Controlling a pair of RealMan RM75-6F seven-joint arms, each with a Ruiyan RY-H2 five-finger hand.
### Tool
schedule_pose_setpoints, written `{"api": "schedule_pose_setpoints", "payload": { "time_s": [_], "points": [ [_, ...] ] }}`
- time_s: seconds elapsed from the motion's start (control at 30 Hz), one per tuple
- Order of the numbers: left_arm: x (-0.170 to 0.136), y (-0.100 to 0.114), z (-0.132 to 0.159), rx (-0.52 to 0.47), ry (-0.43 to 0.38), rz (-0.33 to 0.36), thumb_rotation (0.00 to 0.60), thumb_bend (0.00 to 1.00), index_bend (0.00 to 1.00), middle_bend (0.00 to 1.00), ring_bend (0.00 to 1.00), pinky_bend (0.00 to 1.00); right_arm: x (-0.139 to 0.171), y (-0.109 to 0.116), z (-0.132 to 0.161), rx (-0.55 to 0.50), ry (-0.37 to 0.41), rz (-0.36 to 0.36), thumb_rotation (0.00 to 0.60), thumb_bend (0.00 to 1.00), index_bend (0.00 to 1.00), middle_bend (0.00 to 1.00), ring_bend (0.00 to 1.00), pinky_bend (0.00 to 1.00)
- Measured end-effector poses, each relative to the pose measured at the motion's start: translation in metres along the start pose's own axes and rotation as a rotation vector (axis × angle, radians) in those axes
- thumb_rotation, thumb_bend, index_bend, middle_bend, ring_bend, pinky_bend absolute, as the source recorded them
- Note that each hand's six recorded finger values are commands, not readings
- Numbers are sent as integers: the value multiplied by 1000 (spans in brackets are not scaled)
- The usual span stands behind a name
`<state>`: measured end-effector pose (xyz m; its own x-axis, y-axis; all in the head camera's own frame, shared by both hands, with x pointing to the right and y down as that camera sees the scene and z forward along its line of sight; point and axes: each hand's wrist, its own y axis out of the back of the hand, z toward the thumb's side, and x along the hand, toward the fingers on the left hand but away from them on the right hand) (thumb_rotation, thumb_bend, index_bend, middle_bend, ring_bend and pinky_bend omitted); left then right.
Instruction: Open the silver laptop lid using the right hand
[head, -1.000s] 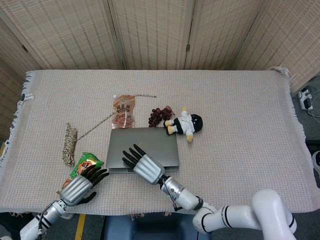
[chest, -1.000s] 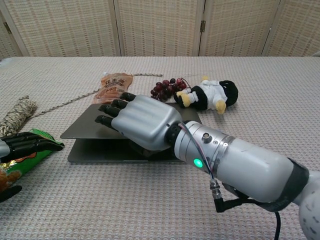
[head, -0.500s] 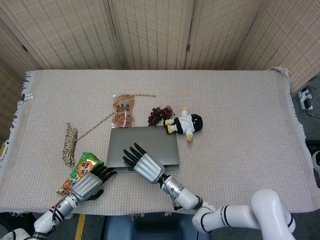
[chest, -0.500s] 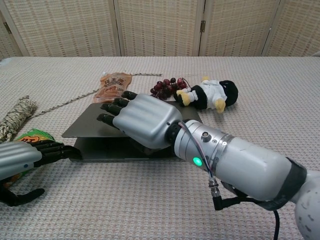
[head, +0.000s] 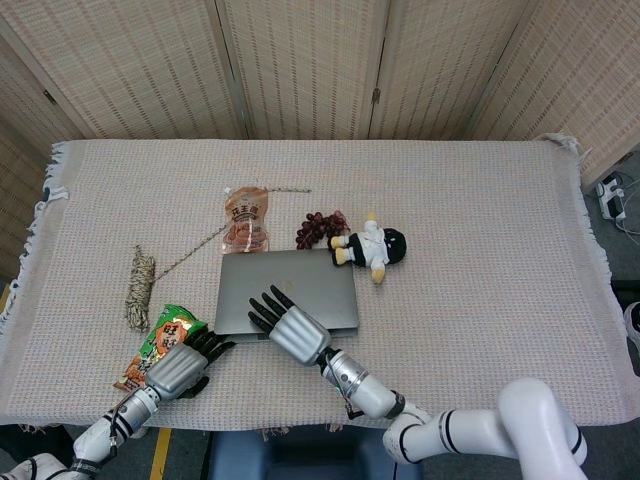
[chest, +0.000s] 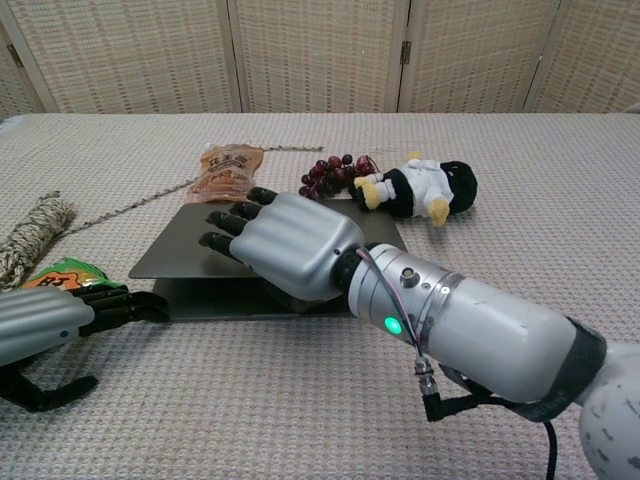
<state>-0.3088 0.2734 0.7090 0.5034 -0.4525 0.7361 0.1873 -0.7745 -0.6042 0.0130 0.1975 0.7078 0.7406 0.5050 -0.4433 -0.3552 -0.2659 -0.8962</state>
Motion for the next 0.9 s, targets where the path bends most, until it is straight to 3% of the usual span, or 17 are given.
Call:
{"api": "schedule_pose_setpoints", "payload": {
  "time_s": [0.47, 0.9],
  "points": [
    [1, 0, 0, 2, 3, -10, 600, 566, 31, 62, 29, 0, -7, -8, -18, 2, -54, 18, 600, 639, 0, 0, 0, 0],
    [0, 0, -2, 4, 8, -8, 600, 566, 35, 62, 29, 0, -8, 17, -59, -40, -142, -34, 600, 638, 0, 0, 0, 0]
  ]
}}
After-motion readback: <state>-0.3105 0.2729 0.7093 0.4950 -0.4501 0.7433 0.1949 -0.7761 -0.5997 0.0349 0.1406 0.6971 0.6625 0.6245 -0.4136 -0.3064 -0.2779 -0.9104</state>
